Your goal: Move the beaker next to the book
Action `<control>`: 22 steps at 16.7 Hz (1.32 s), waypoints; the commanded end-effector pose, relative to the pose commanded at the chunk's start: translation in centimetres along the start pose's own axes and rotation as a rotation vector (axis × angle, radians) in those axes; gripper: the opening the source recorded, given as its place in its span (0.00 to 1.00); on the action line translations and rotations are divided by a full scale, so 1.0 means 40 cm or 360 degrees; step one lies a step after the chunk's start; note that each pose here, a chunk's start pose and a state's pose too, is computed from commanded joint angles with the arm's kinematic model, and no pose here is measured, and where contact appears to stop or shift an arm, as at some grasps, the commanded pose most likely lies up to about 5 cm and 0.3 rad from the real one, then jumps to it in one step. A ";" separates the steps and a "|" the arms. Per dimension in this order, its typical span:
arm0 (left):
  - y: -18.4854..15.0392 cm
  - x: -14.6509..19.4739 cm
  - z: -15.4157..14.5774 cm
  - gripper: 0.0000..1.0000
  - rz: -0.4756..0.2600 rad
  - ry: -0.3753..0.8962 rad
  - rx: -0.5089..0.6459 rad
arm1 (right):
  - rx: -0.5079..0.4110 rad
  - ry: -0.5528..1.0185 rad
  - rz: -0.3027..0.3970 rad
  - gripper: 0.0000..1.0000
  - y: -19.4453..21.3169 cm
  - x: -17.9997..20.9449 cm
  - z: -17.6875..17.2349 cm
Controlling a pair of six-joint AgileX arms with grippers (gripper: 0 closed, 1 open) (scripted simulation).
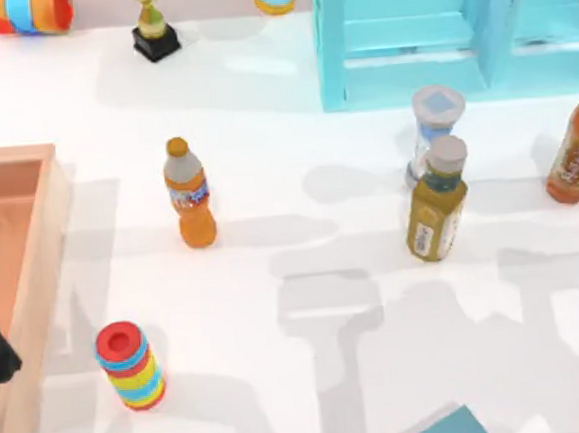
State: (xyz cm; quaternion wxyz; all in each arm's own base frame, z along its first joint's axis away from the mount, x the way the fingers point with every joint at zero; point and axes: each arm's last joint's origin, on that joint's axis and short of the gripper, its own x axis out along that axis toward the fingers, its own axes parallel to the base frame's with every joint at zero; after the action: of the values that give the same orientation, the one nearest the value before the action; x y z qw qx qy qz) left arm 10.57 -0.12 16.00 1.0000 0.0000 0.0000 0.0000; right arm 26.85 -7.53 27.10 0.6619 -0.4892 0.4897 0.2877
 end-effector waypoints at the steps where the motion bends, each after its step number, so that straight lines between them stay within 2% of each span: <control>1: 0.000 0.000 0.000 1.00 0.0000 0.0000 0.0000 | -0.0099 0.0016 0.0098 1.00 -0.031 0.020 -0.008; 5: 0.000 0.000 0.000 1.00 0.0000 0.0000 0.0000 | -0.0418 0.0004 0.0424 1.00 -0.123 0.101 -0.046; 7: 0.000 0.000 0.000 1.00 0.0000 0.0000 0.0000 | -0.0520 -0.0021 0.0530 1.00 -0.149 0.133 -0.062; 9: 0.000 0.000 0.000 1.00 0.0000 0.0000 0.0000 | -0.0577 -0.0040 0.0590 1.00 -0.163 0.152 -0.071; 17: 0.000 0.000 0.000 1.00 0.0000 0.0000 0.0000 | -0.0591 -0.0045 0.0602 1.00 -0.161 0.167 -0.070; 22: 0.000 0.000 0.000 1.00 0.0000 0.0000 0.0000 | -0.0587 -0.0043 0.0594 1.00 -0.123 0.291 -0.077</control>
State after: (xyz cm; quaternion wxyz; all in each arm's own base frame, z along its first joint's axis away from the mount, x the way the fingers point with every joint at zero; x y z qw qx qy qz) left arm 10.57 -0.12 16.00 1.0000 0.0000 0.0000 0.0000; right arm 34.09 -13.30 17.94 0.5033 -0.4990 0.5019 0.4958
